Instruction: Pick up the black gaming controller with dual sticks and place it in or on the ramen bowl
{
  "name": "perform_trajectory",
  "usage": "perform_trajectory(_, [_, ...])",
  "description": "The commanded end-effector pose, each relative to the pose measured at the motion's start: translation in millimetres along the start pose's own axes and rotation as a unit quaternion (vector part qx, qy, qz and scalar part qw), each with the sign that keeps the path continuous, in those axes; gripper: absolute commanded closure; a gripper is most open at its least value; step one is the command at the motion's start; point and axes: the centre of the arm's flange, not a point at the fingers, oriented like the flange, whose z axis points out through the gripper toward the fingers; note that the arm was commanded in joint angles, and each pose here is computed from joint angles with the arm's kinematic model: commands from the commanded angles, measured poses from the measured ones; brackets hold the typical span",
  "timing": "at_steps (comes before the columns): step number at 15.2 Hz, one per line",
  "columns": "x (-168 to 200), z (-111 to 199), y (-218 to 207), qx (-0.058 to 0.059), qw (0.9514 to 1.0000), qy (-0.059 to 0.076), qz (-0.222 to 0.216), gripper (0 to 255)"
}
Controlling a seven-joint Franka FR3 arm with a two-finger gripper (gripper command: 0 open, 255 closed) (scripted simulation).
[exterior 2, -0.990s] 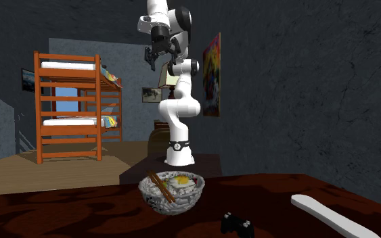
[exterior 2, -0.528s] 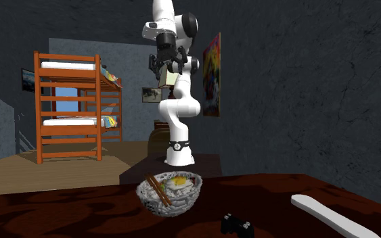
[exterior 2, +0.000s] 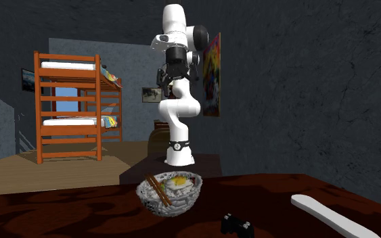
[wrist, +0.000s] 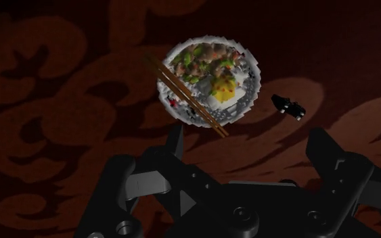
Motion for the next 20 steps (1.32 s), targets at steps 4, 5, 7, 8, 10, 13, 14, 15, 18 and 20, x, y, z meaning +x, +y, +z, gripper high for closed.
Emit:
perform_trajectory(4, [22.5, 59.9, -31.7, -0.011, 0.9998, -0.001, -0.014, 0])
perform_trajectory(5, [26.4, 71.4, -37.7, -0.013, 0.9998, -0.001, -0.016, 0])
perform_trajectory(7, [34.0, 94.4, -49.8, -0.017, 0.9996, -0.002, -0.022, 0])
perform_trajectory(8, [37.8, 105.9, -55.7, -0.02, 0.9995, -0.002, -0.025, 0])
perform_trajectory(10, [45.2, 129.1, -67.5, -0.024, 0.9993, -0.003, -0.03, 0])
perform_trajectory(13, [56.0, 164.1, -85.0, -0.031, 0.9988, -0.004, -0.038, 0])
perform_trajectory(14, [59.5, 175.9, -90.8, -0.033, 0.9986, -0.004, -0.041, 0])
perform_trajectory(15, [63.0, 187.6, -96.5, -0.035, 0.9984, -0.005, -0.044, 0])
perform_trajectory(18, [73.3, 223.1, -113.5, -0.042, 0.9978, -0.006, -0.052, 0])
perform_trajectory(20, [79.9, 246.8, -124.7, -0.047, 0.9973, -0.006, -0.057, 0])
